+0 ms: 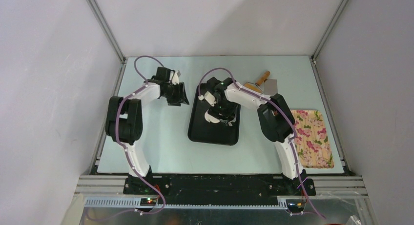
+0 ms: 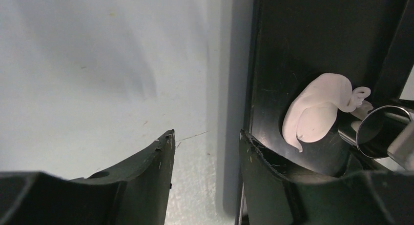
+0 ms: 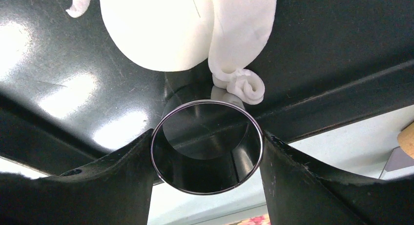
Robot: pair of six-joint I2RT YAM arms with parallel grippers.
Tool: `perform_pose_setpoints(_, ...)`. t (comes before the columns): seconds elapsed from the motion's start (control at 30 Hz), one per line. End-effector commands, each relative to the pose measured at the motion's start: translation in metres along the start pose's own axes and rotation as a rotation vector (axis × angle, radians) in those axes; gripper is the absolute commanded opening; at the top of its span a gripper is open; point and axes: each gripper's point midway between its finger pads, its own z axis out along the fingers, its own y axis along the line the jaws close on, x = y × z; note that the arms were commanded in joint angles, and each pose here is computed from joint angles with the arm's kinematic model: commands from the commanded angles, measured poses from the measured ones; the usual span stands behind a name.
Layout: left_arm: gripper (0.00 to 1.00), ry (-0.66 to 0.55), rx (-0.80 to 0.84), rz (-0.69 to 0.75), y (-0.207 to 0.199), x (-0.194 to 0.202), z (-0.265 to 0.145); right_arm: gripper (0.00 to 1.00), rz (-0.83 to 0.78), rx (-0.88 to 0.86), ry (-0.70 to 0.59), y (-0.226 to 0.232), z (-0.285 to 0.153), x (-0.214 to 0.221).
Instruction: Roll out the dumpling wrappers from the dough
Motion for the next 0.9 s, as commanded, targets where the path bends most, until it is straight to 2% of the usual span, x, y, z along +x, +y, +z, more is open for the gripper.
perform_pose_setpoints(0.0, 0.56, 0.011, 0.053, 0.031, -0.027, -0.005, 0.015, 0.00, 0.048, 0.050, -0.124, -0.013, -0.013, -0.020)
perform_pose_setpoints(0.33, 0.54, 0.068, 0.091, 0.034, -0.048, 0.005, 0.038, 0.00, 0.088, 0.009, -0.161, -0.015, -0.016, -0.026)
perform_pose_setpoints(0.53, 0.45, 0.091, 0.042, 0.035, -0.044, 0.016, 0.050, 0.00, 0.094, 0.009, -0.185, -0.024, -0.021, -0.030)
perform_pose_setpoints(0.6, 0.36, 0.099, 0.022, 0.029, -0.040, 0.019, 0.054, 0.00, 0.087, 0.013, -0.194, -0.026, -0.023, -0.032)
perform_pose_setpoints(0.8, 0.03, 0.128, 0.005, 0.021, -0.035, 0.030, 0.063, 0.00, 0.044, 0.002, -0.240, -0.027, -0.026, -0.044)
perform_pose_setpoints(0.87, 0.00, 0.134, 0.005, 0.020, -0.035, 0.032, 0.065, 0.00, 0.030, 0.017, -0.257, -0.031, -0.024, -0.048)
